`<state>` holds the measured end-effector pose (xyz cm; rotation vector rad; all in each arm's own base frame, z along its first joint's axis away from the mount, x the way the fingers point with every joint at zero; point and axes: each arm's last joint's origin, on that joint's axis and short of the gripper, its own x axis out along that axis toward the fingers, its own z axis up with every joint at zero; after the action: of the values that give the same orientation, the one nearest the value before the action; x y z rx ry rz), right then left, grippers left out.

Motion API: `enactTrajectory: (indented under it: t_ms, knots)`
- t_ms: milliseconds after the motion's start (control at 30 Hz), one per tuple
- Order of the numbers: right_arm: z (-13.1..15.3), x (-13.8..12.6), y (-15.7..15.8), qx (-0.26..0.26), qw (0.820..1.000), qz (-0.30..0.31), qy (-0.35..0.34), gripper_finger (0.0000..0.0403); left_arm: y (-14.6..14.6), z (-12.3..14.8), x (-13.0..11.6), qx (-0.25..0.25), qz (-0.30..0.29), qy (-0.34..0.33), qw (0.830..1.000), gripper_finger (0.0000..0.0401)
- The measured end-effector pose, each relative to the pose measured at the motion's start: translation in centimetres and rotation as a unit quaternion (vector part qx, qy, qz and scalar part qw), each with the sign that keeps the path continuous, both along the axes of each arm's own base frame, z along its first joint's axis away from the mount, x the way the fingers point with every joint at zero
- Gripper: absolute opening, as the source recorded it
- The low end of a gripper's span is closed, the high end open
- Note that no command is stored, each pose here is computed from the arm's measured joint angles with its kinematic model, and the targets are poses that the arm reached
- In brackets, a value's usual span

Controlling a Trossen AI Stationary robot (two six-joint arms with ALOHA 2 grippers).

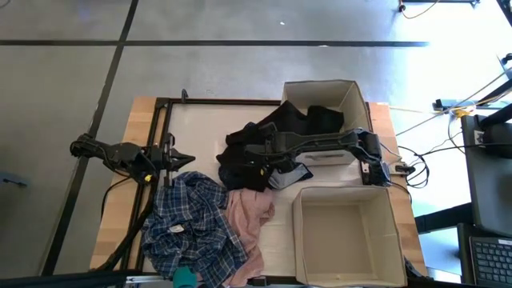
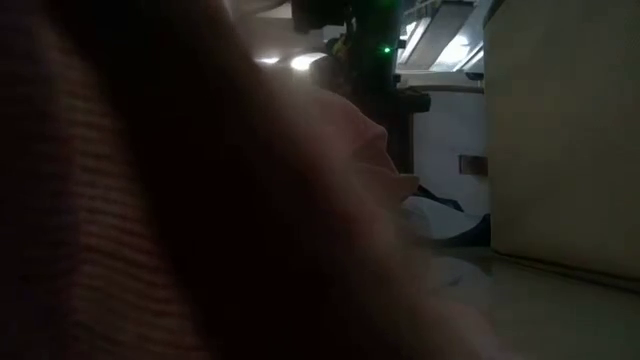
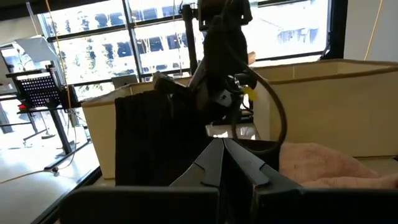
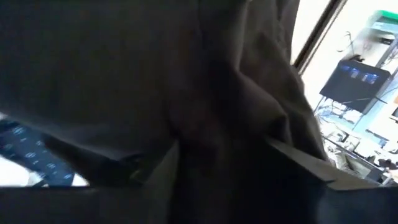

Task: Sort clothes
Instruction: Put the black shirt into the top laundry organizer

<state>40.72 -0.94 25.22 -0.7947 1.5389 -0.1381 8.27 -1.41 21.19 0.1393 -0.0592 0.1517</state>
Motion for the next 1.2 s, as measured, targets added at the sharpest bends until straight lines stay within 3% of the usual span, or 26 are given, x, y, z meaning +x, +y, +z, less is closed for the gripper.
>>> enactTrajectory:
  t_ms: [300, 467, 567, 833, 1000, 1200]
  knots:
    - [-0.1, 0.0, -0.2, -0.012, 1.000, -0.003, 0.005, 0.0016, 0.0, 0.0, 0.0, 0.007, 0.001, 0.002, 1.000, 0.0001]
    - [0.1, -0.1, 0.0, -0.029, 0.999, -0.015, -0.007, 0.0026, 0.0, 0.0, 0.0, 0.007, 0.001, 0.001, 1.000, 0.0001]
    - [1.0, -0.4, 0.4, -0.037, 0.999, -0.021, -0.025, 0.0012, 0.0, 0.0, 0.0, 0.010, 0.001, 0.002, 1.000, 0.0001]
    - [6.0, -2.6, 1.0, -0.083, 0.985, -0.063, -0.139, 0.0012, 0.0, 0.0, 0.0, 0.009, 0.001, -0.001, 1.000, 0.0001]
    - [10.3, -5.1, 0.8, -0.123, 0.959, -0.104, -0.234, 0.0007, 0.0, 0.1, 0.0, 0.017, 0.002, 0.000, 1.000, 0.0001]
    - [15.3, -9.0, 0.2, -0.187, 0.907, -0.155, -0.343, 0.0011, 0.0, 0.1, 0.0, 0.018, 0.003, 0.000, 1.000, 0.0001]
